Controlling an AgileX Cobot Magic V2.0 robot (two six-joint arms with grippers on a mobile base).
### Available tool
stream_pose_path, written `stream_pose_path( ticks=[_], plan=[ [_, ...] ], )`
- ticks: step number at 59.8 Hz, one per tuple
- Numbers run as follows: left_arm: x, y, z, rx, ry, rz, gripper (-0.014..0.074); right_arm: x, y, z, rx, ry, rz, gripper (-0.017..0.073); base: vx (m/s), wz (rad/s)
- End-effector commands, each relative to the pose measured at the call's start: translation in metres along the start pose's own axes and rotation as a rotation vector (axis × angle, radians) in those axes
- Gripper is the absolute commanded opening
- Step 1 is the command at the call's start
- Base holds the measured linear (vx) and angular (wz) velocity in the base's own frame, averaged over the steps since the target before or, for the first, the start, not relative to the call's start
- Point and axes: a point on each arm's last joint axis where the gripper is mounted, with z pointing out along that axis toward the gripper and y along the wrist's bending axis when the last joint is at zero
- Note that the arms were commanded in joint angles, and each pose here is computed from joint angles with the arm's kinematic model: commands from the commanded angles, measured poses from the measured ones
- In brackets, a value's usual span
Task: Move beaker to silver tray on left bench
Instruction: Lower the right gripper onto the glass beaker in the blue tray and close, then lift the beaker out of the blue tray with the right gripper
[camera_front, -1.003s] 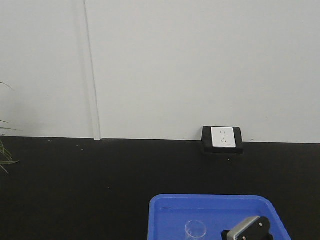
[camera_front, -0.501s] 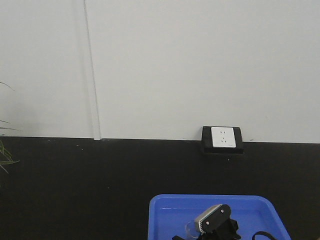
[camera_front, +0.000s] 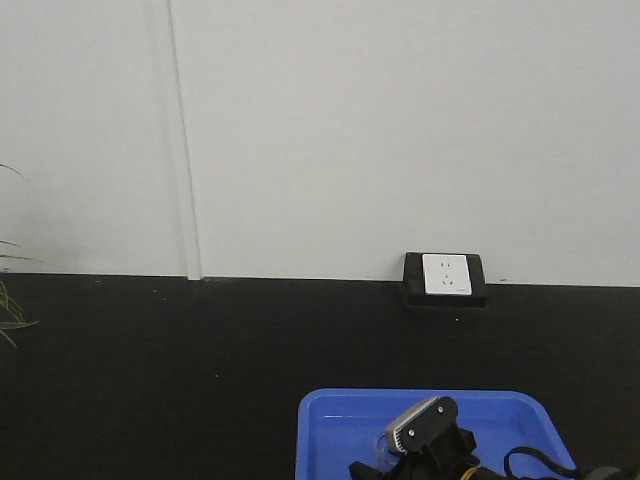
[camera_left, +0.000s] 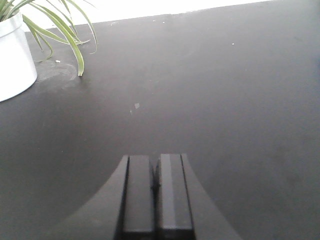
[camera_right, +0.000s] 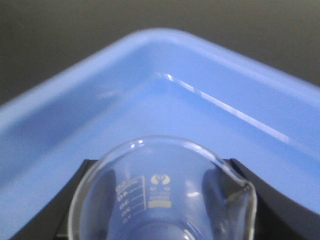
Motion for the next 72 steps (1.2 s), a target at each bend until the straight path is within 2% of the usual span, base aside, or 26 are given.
stream_pose_path(
  ticks=[1,13,31,41,72],
  plan=[
    [-0.001,-0.001,0.002,0.005,-0.067,-0.003,0.0001,-0.051,0.004,-0.02,-0.028,-0.155,-0.05,-0.0017,0.0,0.0],
    [-0.001,-0.001,0.002,0.005,-0.067,-0.003,0.0001,-0.095,0.02,-0.053,-0.041,-0.201,-0.064,-0.0014,0.0,0.0],
    [-0.001,-0.001,0.002,0.005,-0.067,-0.003,0.0001,-0.155,0.078,-0.098,-0.082,-0.271,-0.104,-0.0014,0.0,0.0],
    [-0.001,-0.001,0.002,0.005,-0.067,-0.003,0.0001,-0.176,0.101,-0.112,-0.097,-0.286,-0.139,-0.0014,0.0,0.0],
    [-0.001,-0.001,0.002,0.005,-0.067,-0.003,0.0001,-0.177,0.104,-0.115,-0.104,-0.292,-0.139,-0.0014,0.0,0.0]
  ],
)
